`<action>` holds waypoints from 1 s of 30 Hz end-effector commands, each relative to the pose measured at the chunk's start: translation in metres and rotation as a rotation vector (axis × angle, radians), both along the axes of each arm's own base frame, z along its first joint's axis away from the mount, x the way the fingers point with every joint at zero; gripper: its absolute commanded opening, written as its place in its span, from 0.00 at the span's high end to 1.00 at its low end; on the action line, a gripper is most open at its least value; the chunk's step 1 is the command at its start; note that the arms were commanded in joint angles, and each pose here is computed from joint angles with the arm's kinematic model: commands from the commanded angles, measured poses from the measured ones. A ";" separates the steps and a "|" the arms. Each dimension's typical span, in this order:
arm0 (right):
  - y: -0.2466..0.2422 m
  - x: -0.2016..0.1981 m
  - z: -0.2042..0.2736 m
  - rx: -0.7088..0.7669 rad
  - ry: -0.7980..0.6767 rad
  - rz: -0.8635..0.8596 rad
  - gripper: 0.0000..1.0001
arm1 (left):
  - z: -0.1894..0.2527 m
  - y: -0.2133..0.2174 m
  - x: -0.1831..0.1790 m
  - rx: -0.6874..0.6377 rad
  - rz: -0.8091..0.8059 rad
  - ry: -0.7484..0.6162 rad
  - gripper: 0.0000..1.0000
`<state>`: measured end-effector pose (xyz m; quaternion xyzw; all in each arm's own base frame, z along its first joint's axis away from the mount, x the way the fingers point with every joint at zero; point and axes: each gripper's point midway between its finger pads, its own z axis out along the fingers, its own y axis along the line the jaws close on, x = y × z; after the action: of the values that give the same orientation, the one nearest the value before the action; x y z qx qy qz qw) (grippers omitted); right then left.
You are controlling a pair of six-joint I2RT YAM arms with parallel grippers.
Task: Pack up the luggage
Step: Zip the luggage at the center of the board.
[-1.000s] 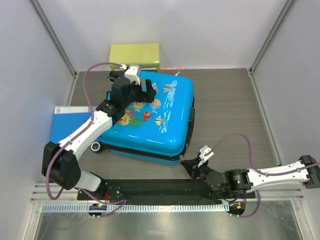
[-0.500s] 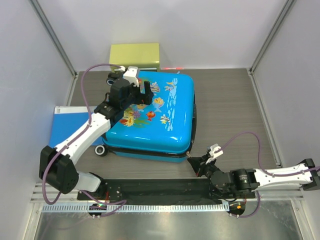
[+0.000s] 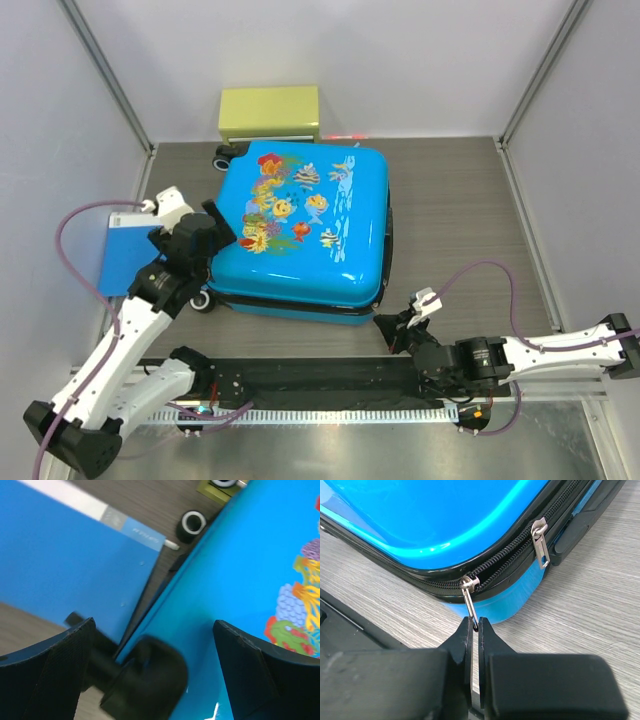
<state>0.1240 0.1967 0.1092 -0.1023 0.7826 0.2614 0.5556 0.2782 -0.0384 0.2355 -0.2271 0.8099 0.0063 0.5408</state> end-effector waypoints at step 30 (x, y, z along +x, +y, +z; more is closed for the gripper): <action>0.002 0.001 0.039 0.168 -0.003 0.005 0.99 | -0.087 0.043 -0.048 -0.134 0.427 0.174 0.00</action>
<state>0.1186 0.1978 0.1142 -0.0903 0.7800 0.3036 0.5396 0.2348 0.0178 0.1900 -0.4400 0.7512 0.0857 0.4845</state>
